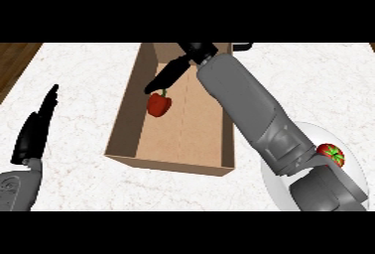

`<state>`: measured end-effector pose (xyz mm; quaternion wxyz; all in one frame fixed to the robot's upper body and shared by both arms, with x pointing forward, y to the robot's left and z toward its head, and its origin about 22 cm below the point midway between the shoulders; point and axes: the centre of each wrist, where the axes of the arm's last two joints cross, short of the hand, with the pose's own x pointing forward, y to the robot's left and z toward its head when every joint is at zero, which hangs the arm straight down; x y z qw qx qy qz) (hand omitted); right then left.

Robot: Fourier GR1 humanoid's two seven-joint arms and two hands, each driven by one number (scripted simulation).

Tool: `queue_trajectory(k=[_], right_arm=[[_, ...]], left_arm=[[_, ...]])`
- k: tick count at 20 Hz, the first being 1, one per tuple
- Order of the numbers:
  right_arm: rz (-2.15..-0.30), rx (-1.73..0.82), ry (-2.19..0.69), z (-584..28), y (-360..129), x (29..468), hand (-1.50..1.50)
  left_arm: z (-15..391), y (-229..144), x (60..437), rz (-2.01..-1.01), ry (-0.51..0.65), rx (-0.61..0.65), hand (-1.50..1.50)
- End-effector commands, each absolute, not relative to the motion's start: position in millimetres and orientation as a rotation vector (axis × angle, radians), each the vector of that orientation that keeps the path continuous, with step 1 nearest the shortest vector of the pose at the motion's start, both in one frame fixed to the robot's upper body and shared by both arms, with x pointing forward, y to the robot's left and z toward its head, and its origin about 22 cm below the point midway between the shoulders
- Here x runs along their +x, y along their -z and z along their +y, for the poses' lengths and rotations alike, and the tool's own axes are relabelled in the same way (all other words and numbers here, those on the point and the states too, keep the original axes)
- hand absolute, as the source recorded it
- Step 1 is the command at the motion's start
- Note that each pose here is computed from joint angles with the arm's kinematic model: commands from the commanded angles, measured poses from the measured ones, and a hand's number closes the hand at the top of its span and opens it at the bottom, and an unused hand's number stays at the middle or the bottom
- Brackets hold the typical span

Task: Pick the bell pepper from the plate and place it in the cardboard box

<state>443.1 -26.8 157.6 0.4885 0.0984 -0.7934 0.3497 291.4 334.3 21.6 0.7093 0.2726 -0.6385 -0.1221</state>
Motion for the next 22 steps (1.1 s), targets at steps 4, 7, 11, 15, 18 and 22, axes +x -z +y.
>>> queue_trajectory(k=[4,7,11,15,18,22], right_arm=[[-1.920,0.325,-0.698,-76,-163,465,-1.50],[-1.923,0.275,-0.641,-125,-180,478,-1.50],[-1.915,0.217,-0.636,-175,-184,484,-1.50],[-1.929,0.187,-0.644,-233,-181,482,-1.50],[-1.929,0.173,-0.661,-271,-194,478,-1.50],[-1.901,0.162,-0.744,-285,-204,477,-1.50]], left_arm=[[348,-24,285,-1.388,0.257,0.616,0.00],[334,-22,288,-1.416,0.246,0.603,0.00],[330,-20,289,-1.426,0.268,0.595,0.00],[339,-27,299,-1.423,0.263,0.612,0.00],[342,-22,286,-1.432,0.264,0.587,0.00],[330,-22,293,-1.450,0.278,0.594,0.00]])
